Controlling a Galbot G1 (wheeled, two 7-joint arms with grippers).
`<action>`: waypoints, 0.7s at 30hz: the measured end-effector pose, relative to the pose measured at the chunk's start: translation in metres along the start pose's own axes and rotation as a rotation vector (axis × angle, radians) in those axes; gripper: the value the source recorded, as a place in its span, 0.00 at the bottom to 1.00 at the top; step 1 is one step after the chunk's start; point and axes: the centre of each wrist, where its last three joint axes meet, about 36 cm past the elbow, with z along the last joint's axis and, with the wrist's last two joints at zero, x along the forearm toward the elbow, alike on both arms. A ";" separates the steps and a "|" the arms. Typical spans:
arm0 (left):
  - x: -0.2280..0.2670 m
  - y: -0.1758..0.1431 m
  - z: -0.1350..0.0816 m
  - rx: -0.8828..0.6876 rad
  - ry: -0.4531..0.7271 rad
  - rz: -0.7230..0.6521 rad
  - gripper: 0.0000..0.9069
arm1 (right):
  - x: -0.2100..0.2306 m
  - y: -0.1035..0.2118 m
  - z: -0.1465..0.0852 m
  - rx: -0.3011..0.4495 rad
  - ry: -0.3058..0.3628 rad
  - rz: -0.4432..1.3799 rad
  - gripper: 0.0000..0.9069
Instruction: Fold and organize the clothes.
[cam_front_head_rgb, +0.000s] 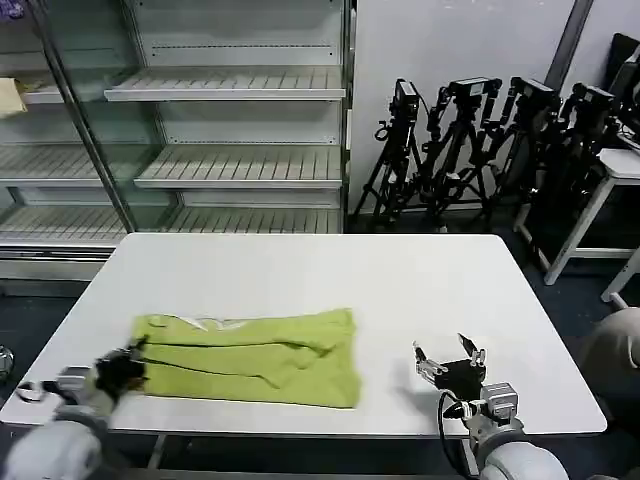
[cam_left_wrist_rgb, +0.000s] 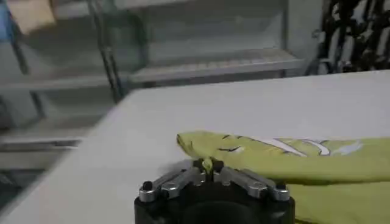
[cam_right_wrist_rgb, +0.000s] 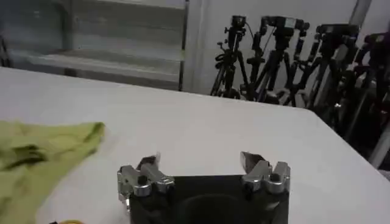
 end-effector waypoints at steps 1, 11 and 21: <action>0.002 0.006 -0.005 -0.013 -0.007 -0.007 0.02 | 0.000 0.001 0.001 0.000 0.001 -0.001 1.00; 0.023 -0.033 -0.045 -0.096 -0.115 0.113 0.02 | 0.004 -0.001 0.002 0.011 0.005 0.009 1.00; 0.029 -0.144 -0.030 -0.077 -0.127 0.360 0.02 | 0.008 -0.006 0.002 0.016 0.008 0.032 1.00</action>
